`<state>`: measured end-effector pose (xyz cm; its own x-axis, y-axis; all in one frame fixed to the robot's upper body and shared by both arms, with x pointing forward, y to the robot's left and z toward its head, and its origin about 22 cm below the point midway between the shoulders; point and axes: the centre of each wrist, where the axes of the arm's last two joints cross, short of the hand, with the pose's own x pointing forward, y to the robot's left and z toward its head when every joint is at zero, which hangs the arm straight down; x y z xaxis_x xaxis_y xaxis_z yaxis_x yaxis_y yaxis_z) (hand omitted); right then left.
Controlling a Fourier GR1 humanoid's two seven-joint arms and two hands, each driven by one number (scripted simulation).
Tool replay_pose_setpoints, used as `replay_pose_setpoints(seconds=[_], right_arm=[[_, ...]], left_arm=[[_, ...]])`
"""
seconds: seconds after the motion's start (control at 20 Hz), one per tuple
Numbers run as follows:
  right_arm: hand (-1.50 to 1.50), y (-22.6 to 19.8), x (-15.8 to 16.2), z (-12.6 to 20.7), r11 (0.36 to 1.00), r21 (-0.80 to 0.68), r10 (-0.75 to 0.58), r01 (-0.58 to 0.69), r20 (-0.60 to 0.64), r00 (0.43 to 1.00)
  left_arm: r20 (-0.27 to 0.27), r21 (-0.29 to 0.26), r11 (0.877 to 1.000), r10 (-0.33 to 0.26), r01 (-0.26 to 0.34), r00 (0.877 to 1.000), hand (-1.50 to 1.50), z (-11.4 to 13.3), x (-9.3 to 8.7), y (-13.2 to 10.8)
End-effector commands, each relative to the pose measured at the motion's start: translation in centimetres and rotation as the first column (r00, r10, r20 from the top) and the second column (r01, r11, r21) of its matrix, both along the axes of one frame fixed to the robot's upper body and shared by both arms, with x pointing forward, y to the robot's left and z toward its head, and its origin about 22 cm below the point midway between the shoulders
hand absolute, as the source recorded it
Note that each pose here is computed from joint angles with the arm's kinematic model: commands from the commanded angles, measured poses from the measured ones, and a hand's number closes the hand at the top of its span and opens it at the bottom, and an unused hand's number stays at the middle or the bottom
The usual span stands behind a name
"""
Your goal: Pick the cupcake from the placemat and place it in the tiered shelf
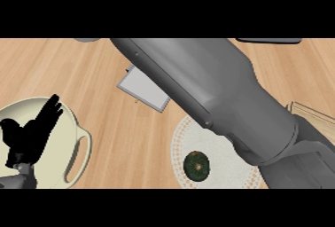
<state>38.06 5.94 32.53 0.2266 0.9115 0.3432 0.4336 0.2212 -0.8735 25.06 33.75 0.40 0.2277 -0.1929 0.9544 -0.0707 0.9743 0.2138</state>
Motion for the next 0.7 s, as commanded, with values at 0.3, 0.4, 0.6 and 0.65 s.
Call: replay_pose_setpoints(seconds=[0.3,0.4,0.6,0.65], right_arm=[[-1.5,-2.1,2.8,-3.1,0.94,0.233,-0.243,0.248,-0.05,0.969],[-1.5,-2.5,3.4,-3.6,0.955,0.164,-0.237,0.249,-0.087,0.968],[-1.5,-3.3,4.3,-6.1,0.964,0.125,-0.228,0.235,-0.07,0.971],[-1.5,-2.9,3.8,-5.7,0.964,0.143,-0.218,0.224,-0.059,0.974]], left_arm=[[-0.003,-0.006,1.0,0.013,-0.013,1.0,0.0,-0.5,-1.4,1.0],[-0.01,-0.026,0.999,0.021,-0.021,1.0,0.0,-1.1,-0.7,0.3],[0.013,0.008,1.0,0.006,-0.006,1.0,0.0,-0.8,-0.9,0.2],[-0.002,-0.007,1.0,0.01,-0.01,1.0,0.0,0.3,-0.5,0.2]])
